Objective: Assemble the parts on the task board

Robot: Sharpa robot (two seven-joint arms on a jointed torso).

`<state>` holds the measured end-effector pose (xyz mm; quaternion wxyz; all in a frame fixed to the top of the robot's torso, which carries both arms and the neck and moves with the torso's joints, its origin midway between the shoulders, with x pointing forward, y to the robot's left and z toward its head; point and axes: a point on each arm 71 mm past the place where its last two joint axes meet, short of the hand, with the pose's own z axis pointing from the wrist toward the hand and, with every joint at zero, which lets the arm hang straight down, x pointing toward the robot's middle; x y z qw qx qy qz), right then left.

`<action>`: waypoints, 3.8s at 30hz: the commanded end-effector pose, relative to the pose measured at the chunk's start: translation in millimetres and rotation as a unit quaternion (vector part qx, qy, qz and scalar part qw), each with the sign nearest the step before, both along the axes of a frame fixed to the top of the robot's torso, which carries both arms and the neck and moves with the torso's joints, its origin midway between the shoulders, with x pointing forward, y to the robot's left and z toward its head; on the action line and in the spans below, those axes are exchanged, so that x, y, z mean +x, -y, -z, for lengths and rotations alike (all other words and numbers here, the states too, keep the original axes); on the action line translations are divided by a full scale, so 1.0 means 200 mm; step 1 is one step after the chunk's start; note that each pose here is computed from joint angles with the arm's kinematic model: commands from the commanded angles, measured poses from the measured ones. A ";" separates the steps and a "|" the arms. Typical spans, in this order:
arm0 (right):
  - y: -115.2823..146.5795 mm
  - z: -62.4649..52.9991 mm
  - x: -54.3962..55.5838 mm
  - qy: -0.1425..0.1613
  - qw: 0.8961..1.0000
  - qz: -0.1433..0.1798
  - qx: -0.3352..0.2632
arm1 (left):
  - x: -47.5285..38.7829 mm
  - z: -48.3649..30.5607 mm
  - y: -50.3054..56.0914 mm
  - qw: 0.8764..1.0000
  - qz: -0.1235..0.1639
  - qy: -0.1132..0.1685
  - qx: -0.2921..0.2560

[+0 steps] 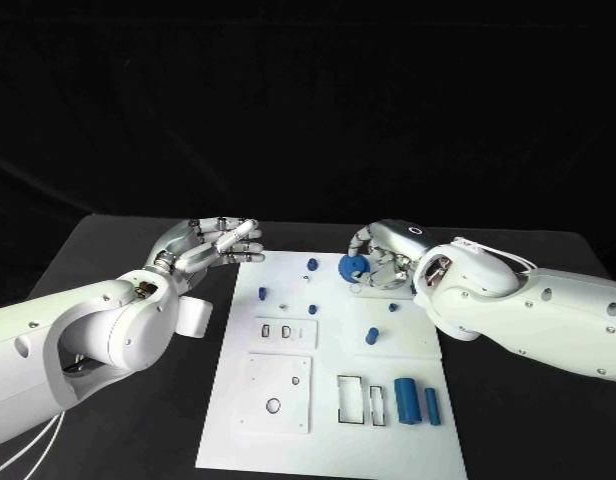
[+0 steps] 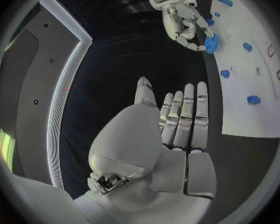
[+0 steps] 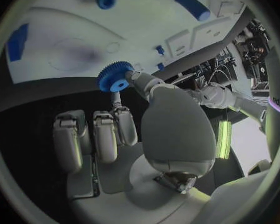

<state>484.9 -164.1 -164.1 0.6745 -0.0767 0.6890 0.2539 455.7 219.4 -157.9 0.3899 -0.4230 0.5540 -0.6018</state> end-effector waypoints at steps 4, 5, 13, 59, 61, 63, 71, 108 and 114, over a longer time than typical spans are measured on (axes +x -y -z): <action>-0.18 -0.04 -0.05 0.056 0.998 -0.032 -0.016 | -0.002 -0.007 0.02 1.000 0.011 0.002 -0.006; -0.21 -0.04 -0.05 0.058 0.998 -0.035 -0.016 | -0.002 -0.007 0.02 1.000 0.012 0.002 -0.006; -0.36 0.00 -0.04 0.060 0.996 -0.055 -0.024 | -0.002 -0.007 0.02 1.000 0.013 0.001 -0.006; -0.40 0.12 0.05 0.034 0.996 -0.051 -0.063 | -0.003 -0.007 0.02 1.000 0.012 -0.001 -0.005; -0.40 0.12 0.05 0.033 0.996 -0.052 -0.062 | -0.003 -0.007 0.02 1.000 0.012 -0.001 -0.005; -0.41 0.12 0.05 0.032 0.996 -0.053 -0.061 | -0.003 -0.006 0.02 1.000 0.012 -0.002 -0.005; -0.39 0.13 0.06 0.022 0.997 -0.049 -0.058 | -0.004 -0.006 0.02 1.000 0.012 -0.002 -0.005; 0.60 0.09 -0.01 -0.110 0.985 0.030 0.131 | 0.032 0.017 -0.01 1.000 0.016 -0.004 -0.006; 0.65 0.14 0.01 -0.120 0.984 0.045 0.125 | 0.036 0.021 -0.01 1.000 0.015 -0.005 -0.005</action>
